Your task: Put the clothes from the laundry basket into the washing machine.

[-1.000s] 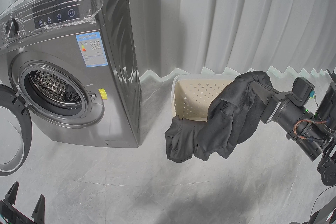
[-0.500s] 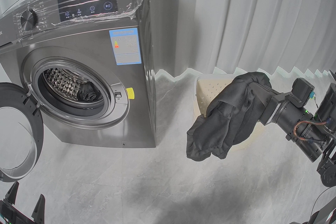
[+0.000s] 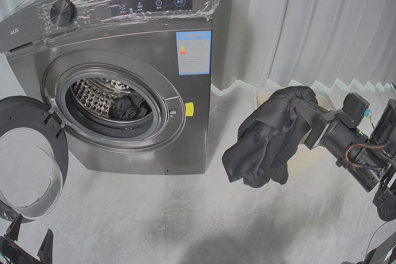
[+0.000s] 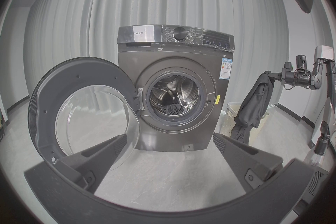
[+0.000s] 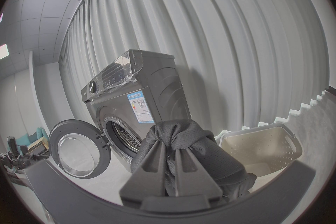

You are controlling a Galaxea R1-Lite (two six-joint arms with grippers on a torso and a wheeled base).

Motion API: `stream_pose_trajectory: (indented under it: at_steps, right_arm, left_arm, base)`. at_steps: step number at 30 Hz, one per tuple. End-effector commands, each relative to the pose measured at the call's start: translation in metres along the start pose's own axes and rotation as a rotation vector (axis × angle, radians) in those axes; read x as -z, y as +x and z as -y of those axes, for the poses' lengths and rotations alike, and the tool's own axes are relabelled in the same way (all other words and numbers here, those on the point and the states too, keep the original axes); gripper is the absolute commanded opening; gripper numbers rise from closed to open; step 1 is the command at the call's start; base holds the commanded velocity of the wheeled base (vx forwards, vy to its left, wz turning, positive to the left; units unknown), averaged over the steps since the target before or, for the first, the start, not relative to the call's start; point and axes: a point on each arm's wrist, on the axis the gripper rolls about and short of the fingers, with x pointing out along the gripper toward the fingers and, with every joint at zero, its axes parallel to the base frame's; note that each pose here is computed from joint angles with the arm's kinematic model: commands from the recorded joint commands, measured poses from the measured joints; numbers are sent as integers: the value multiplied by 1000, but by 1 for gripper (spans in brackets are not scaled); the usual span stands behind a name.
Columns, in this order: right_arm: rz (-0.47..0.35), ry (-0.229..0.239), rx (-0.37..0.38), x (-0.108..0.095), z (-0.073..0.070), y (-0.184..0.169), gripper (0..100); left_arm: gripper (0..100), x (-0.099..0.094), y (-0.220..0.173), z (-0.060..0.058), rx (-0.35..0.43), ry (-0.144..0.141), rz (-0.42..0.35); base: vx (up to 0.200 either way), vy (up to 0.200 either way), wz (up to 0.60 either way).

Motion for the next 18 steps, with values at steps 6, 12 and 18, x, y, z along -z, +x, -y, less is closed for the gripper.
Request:
stream_pose_trajectory:
  at_steps: [6,12,18]
  right_arm:
    - [-9,0,-7,2,-1,-1,0]
    - [-17,2,-9,4,-1,-2,0]
    - [-17,3,-9,4,-1,-2,0]
  left_arm:
    - [100,4,0,0,1,-2,1]
    - [100,4,0,0,1,-2,1]
    - [100,4,0,0,1,-2,1]
  base:
    - [0,0,0]
    - [0,100,0]
    - [0,200,0]
